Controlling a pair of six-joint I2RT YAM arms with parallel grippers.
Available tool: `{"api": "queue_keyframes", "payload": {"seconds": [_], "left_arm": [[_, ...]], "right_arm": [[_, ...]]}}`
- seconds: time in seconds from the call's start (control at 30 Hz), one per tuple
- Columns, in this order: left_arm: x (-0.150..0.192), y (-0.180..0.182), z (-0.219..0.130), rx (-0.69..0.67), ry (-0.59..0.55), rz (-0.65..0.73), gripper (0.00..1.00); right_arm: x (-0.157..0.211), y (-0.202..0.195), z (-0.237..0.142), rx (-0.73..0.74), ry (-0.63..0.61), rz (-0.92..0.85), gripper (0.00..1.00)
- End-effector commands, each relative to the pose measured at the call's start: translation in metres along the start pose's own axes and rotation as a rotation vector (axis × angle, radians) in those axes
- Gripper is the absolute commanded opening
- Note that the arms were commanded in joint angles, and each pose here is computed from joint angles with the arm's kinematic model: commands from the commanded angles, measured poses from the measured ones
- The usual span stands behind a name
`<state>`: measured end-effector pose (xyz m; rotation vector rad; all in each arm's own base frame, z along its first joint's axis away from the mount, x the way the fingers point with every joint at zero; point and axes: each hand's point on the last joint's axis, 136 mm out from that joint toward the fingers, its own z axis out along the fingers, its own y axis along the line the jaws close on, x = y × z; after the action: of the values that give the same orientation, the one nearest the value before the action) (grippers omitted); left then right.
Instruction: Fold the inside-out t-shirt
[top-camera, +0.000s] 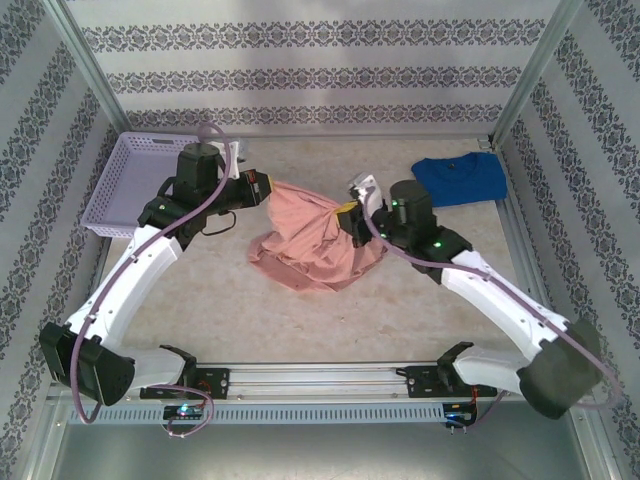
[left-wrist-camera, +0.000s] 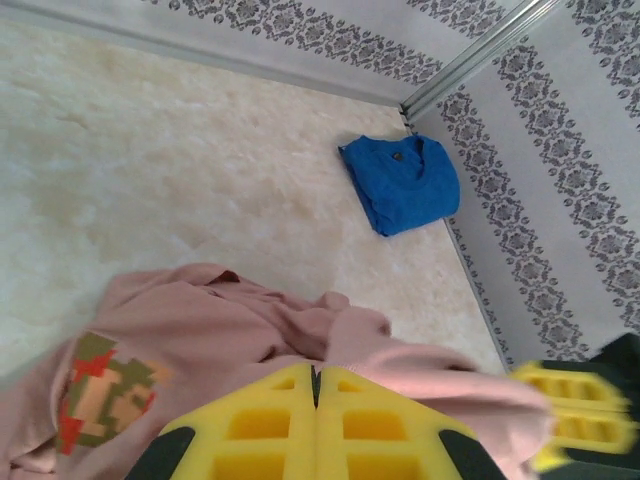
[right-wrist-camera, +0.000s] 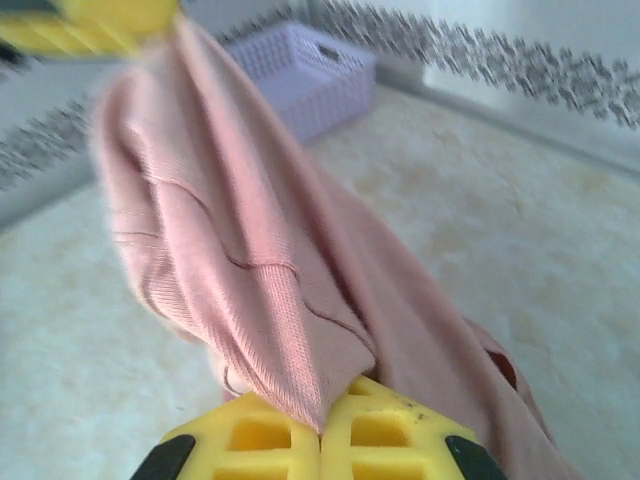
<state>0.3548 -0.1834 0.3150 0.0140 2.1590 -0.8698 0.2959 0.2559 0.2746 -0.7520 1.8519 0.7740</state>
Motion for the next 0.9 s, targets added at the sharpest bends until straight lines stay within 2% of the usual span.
{"api": "queue_keyframes", "payload": {"seconds": [0.0, 0.13, 0.23, 0.3, 0.4, 0.47, 0.6, 0.67, 0.77, 0.83, 0.87], "left_arm": [[-0.015, -0.004, -0.009, 0.002, -0.061, 0.073, 0.00], [-0.028, -0.038, -0.017, 0.164, -0.103, 0.096, 0.00], [-0.033, -0.067, -0.027, 0.318, -0.141, 0.133, 0.00], [-0.020, -0.077, -0.029, 0.406, -0.119, 0.157, 0.00], [0.035, -0.081, -0.025, 0.484, 0.000, 0.214, 0.00], [0.092, -0.076, -0.024, 0.482, 0.121, 0.272, 0.00], [0.186, -0.063, -0.023, 0.463, 0.340, 0.330, 0.00], [0.220, -0.058, -0.019, 0.454, 0.422, 0.336, 0.00], [0.254, -0.053, -0.011, 0.436, 0.507, 0.351, 0.00], [0.269, -0.048, -0.006, 0.423, 0.553, 0.352, 0.07], [0.274, -0.045, -0.004, 0.412, 0.577, 0.350, 0.13]], "right_arm": [[-0.014, 0.026, -0.011, -0.185, -0.035, 0.056, 0.00], [-0.020, 0.034, -0.008, -0.235, -0.033, 0.049, 0.00], [0.028, 0.040, 0.008, -0.216, 0.119, 0.022, 0.08], [0.065, 0.048, 0.013, -0.230, 0.231, 0.040, 0.15], [0.085, 0.050, 0.000, -0.233, 0.257, 0.092, 0.28], [0.075, 0.041, -0.016, -0.201, 0.177, 0.130, 0.35], [0.057, 0.011, -0.029, -0.116, 0.058, 0.228, 0.44], [0.064, -0.012, -0.021, -0.009, 0.097, 0.296, 0.46], [0.094, -0.037, -0.001, 0.118, 0.233, 0.447, 0.46], [0.115, -0.037, 0.013, 0.143, 0.304, 0.514, 0.47], [0.124, -0.034, 0.020, 0.155, 0.338, 0.530, 0.48]]}}
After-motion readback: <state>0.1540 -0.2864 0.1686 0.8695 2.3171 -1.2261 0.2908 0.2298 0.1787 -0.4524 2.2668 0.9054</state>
